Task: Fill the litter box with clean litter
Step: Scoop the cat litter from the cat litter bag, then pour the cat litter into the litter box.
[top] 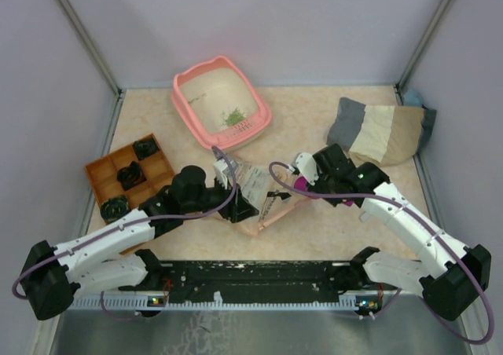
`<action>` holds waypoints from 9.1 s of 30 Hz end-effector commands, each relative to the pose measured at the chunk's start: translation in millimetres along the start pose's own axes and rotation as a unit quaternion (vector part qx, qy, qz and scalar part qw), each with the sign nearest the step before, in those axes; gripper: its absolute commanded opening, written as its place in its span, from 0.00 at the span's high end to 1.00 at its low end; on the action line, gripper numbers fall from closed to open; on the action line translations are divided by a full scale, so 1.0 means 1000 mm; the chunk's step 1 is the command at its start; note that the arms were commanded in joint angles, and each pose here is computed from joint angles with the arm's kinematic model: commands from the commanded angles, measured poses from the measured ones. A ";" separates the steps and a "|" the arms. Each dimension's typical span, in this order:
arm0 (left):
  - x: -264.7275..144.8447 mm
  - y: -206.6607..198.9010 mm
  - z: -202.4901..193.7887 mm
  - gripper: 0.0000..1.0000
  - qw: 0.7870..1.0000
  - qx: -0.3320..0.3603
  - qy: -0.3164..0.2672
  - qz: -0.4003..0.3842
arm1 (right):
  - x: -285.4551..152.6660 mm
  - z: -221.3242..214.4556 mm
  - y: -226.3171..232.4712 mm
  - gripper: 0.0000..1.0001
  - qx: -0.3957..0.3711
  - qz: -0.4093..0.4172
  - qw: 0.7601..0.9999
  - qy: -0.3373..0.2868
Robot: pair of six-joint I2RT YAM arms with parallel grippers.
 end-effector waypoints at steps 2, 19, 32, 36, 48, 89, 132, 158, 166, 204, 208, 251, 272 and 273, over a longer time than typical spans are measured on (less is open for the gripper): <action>0.013 -0.008 -0.005 0.33 0.999 0.008 0.008 -0.033 | 0.001 0.010 -0.002 1.00 0.010 -0.002 0.999 -0.053; 0.039 -0.013 -0.042 0.44 0.991 0.020 0.101 -0.085 | 0.029 0.028 -0.004 1.00 0.019 0.017 0.995 -0.100; 0.044 -0.009 -0.062 0.42 0.983 -0.004 0.141 -0.118 | 0.058 0.045 -0.008 1.00 0.011 0.038 0.992 -0.121; 0.041 -0.007 -0.055 0.36 0.990 -0.016 0.109 -0.083 | 0.066 0.044 -0.009 1.00 0.007 0.036 0.994 -0.104; -0.004 0.017 0.002 0.26 0.993 -0.064 -0.057 0.076 | 0.080 0.055 -0.013 1.00 0.000 0.042 0.992 -0.119; 0.000 0.084 0.007 0.40 0.963 -0.129 -0.052 0.229 | 0.109 0.080 -0.050 1.00 -0.017 0.084 0.957 -0.279; 0.003 0.074 0.026 0.39 0.971 -0.100 -0.027 0.214 | 0.085 -0.010 -0.037 1.00 0.119 0.082 0.959 -0.243; 0.001 0.070 0.031 0.38 0.973 -0.091 -0.027 0.210 | 0.088 -0.016 -0.030 1.00 0.133 0.098 0.949 -0.268; 0.002 0.071 0.032 0.38 0.973 -0.089 -0.021 0.211 | 0.087 -0.022 -0.027 1.00 0.146 0.097 0.948 -0.264; -0.006 0.064 0.036 0.38 0.974 -0.078 -0.029 0.211 | 0.078 -0.035 -0.032 1.00 0.169 0.068 0.946 -0.266; -0.006 0.064 0.036 0.38 0.974 -0.077 -0.029 0.211 | 0.078 -0.036 -0.033 1.00 0.171 0.068 0.946 -0.266; -0.052 0.030 0.047 0.26 0.984 0.057 -0.074 0.152 | 0.016 0.032 -0.143 1.00 0.152 -0.065 0.939 -0.301; -0.100 0.008 0.034 0.00 0.969 0.133 -0.173 0.115 | 0.066 0.179 -0.176 1.00 -0.115 -0.197 0.960 -0.159; -0.105 0.007 0.035 0.00 0.965 0.135 -0.188 0.121 | 0.070 0.185 -0.178 1.00 -0.129 -0.201 0.960 -0.150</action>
Point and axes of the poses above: each gripper's point midway between its finger pads, its own x axis out along the fingers, its own y axis along the line the jaws close on, z = x × y, the point moved 10 cm from there along -x, back along the fingers, and after that the axes turned 12 degrees about -x, right-handed, at the moved point
